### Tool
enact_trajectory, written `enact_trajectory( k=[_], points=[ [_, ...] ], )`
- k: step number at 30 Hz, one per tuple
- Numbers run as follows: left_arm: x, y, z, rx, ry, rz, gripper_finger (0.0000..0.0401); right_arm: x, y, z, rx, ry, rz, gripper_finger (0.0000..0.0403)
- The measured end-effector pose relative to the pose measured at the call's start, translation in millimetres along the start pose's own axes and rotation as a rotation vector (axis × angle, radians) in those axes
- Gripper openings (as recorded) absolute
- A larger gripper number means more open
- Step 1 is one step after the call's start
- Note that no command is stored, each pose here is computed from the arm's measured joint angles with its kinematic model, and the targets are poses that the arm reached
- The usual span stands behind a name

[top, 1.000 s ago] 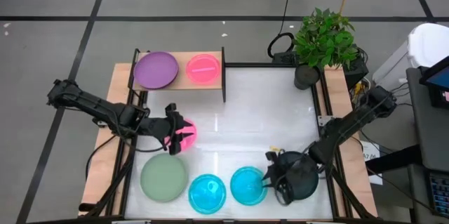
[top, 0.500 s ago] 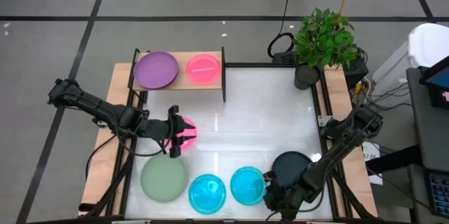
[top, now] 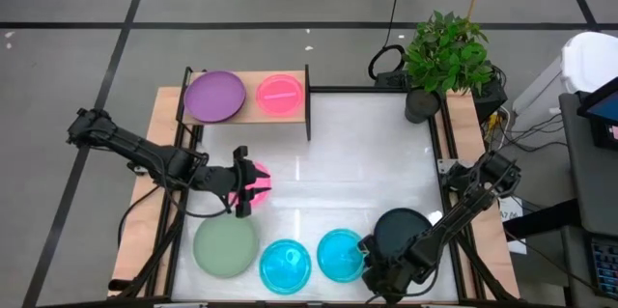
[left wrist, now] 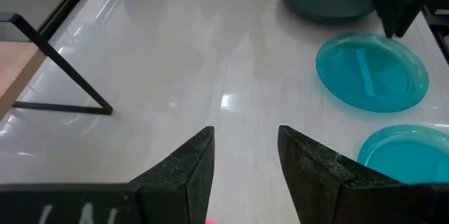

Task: Place and stack plates onto a shelf
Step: Stack the right blue transparent plate on top of the pink transparent plate on the shelf

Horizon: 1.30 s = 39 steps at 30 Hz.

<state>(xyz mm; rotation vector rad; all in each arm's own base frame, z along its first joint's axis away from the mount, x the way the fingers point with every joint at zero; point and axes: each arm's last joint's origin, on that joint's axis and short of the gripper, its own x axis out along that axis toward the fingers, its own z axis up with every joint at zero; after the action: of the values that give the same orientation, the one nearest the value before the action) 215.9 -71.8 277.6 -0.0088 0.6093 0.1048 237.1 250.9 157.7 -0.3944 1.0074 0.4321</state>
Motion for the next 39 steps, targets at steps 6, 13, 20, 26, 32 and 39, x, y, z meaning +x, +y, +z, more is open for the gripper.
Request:
enact_trajectory(
  k=[6,13,20,26,32,39],
  points=[
    [-0.2,0.1,0.2,0.0,-0.002,0.0,0.0163,9.4,0.6,-6.2,-0.098,0.037,-0.007,0.0077],
    [-0.2,0.1,0.1,0.001,-0.001,0.0,0.0163,11.8,0.2,-7.0,-0.134,0.041,-0.03,0.0043],
    [-0.3,0.1,0.1,0.001,-0.002,0.0,0.0163,12.1,-0.5,-6.9,-0.175,0.041,-0.04,0.0003],
    [-0.3,0.1,0.1,0.001,-0.002,0.0,0.0163,12.1,-1.8,-6.9,-0.232,0.038,-0.087,0.0001],
    [-0.3,0.2,0.0,0.011,0.0,0.001,0.0163,10.9,-11.6,-4.5,-0.262,0.036,-0.152,0.0],
    [-0.3,0.5,-1.3,0.037,0.013,0.004,0.0163,-9.1,-29.5,2.6,-0.231,-0.001,-0.235,0.0]
  ],
)
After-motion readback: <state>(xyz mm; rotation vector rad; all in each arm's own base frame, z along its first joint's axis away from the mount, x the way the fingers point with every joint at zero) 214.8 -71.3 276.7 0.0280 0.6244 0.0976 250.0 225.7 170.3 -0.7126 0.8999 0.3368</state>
